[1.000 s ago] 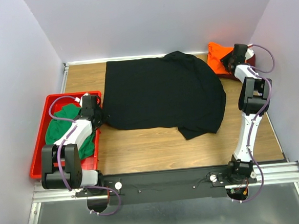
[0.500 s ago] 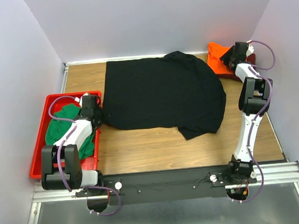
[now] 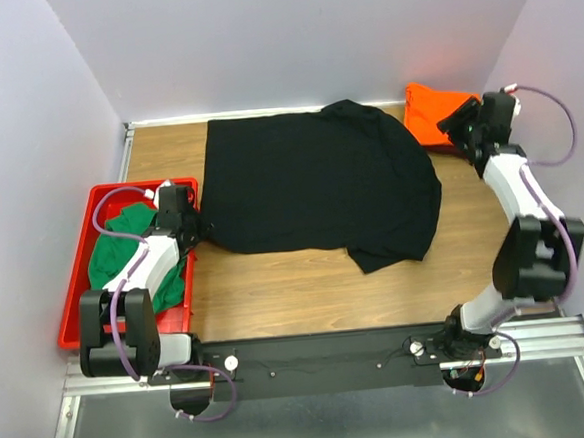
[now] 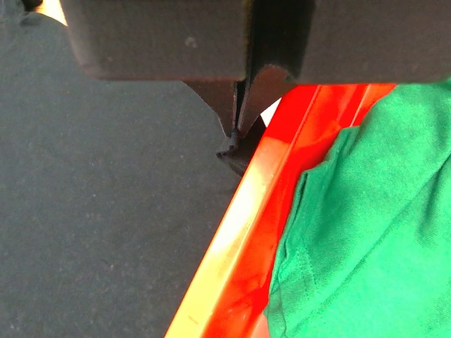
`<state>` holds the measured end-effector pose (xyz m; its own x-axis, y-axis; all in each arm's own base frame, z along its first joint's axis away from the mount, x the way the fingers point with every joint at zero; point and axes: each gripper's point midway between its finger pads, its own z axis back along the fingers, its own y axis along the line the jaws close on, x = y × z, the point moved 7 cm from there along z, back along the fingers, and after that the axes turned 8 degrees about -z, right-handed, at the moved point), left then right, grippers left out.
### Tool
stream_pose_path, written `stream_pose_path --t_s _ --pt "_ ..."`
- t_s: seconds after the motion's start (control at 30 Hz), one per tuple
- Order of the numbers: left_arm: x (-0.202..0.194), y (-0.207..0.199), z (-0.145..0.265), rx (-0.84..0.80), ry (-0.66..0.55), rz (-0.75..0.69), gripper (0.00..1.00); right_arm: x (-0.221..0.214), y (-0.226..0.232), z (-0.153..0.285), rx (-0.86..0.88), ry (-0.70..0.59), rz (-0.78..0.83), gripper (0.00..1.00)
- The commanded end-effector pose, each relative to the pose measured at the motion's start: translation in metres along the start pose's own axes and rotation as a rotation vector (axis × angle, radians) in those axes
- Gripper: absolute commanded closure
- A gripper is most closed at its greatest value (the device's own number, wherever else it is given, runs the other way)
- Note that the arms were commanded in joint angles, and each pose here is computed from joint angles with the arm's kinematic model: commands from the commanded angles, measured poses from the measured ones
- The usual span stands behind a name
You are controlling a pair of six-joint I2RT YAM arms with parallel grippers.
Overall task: Fold and stack the t-shirts
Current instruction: Flatten the tshirt out
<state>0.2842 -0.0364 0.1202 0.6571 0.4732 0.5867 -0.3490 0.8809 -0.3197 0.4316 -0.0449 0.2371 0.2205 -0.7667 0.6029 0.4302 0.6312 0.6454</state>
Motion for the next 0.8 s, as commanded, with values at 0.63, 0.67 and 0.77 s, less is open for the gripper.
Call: stream_pose_path --t_s 0.63,0.67,0.77 --pt "-0.003 -0.003 0.005 -0.053 0.002 0.007 1.00 -0.093 -0.124 -0.010 -0.468 0.088 0.031 0.58" --pt "-0.003 -0.003 0.004 -0.054 0.004 0.004 1.00 -0.089 -0.123 -0.013 -0.468 0.074 0.031 0.57" --pt "-0.004 -0.002 0.005 -0.051 0.006 0.001 1.00 -0.092 -0.126 -0.026 -0.466 0.085 0.034 0.57"
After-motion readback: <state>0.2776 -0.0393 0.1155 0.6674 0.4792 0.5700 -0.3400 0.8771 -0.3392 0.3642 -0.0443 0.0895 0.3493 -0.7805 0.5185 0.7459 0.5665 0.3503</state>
